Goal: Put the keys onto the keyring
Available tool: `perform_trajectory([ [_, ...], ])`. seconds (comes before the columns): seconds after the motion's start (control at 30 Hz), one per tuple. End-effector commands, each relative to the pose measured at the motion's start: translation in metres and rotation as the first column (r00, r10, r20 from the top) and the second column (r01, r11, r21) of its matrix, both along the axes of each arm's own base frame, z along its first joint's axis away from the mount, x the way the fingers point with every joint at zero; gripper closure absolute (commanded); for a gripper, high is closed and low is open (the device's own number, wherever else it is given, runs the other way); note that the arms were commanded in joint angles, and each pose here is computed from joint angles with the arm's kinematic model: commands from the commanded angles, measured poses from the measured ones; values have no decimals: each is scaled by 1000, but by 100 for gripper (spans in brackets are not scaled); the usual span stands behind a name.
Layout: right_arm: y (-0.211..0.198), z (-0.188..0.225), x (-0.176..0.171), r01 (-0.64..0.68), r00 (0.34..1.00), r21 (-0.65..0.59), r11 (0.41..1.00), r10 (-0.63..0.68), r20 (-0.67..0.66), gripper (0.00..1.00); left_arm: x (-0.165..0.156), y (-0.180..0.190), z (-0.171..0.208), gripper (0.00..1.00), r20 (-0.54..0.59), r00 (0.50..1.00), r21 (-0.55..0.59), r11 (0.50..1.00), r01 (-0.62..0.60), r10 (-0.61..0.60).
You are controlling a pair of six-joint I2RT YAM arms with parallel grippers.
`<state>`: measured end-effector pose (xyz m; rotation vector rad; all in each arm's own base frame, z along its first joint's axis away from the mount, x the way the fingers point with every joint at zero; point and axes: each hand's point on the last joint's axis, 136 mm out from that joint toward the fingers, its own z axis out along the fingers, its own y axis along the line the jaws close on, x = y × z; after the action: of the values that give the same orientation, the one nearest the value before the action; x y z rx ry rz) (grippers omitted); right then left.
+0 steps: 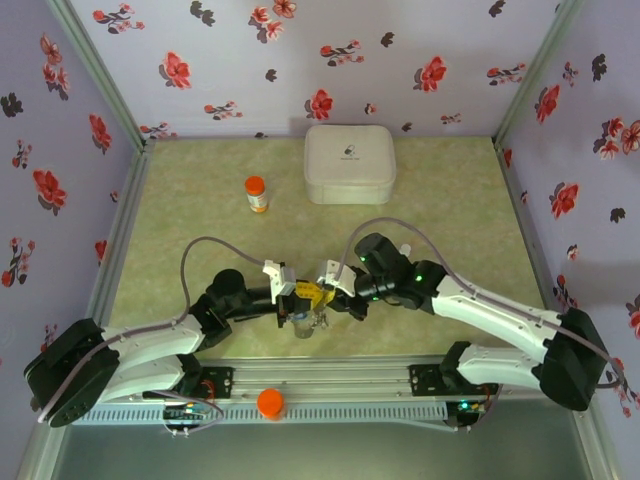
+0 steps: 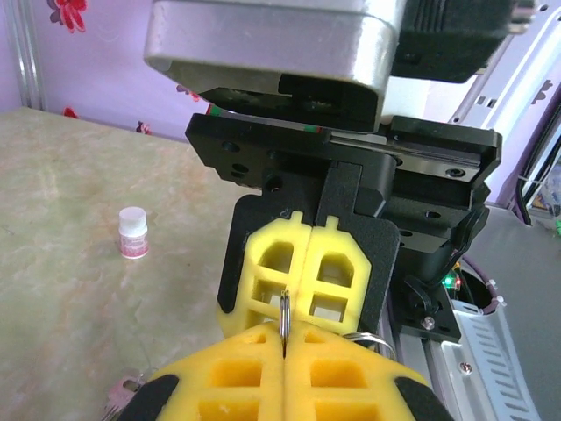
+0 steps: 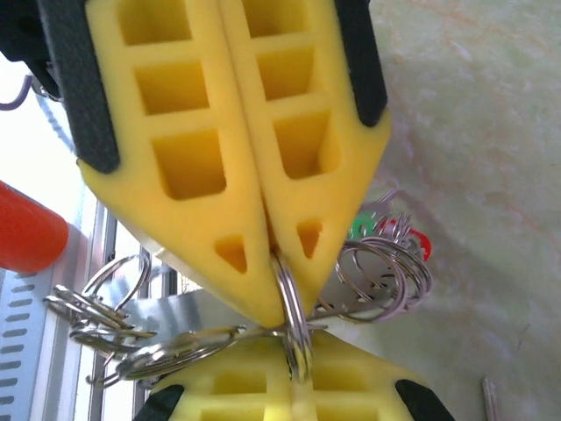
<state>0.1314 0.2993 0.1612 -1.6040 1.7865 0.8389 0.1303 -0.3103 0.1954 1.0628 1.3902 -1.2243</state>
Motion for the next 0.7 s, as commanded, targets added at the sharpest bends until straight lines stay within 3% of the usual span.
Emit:
perform_trajectory([
  [0.0,-10,11,6,60,997,27,998,-61,53,89,-4,-2,26,100,96,995,-79,996,30,-23],
  [0.03,-13,13,7,77,995,37,996,-79,67,80,-4,-2,26,100,99,995,-77,997,31,-23],
  [0.13,-19,14,4,87,992,67,994,-93,82,67,-4,-2,28,100,109,994,-80,996,30,-21],
  [0.23,-15,14,-1,74,995,108,991,-81,54,60,-4,-2,30,100,114,993,-90,995,29,-19],
  [0.67,5,6,5,106,994,231,967,-105,-15,63,-4,0,36,100,110,994,-125,992,32,-19],
])
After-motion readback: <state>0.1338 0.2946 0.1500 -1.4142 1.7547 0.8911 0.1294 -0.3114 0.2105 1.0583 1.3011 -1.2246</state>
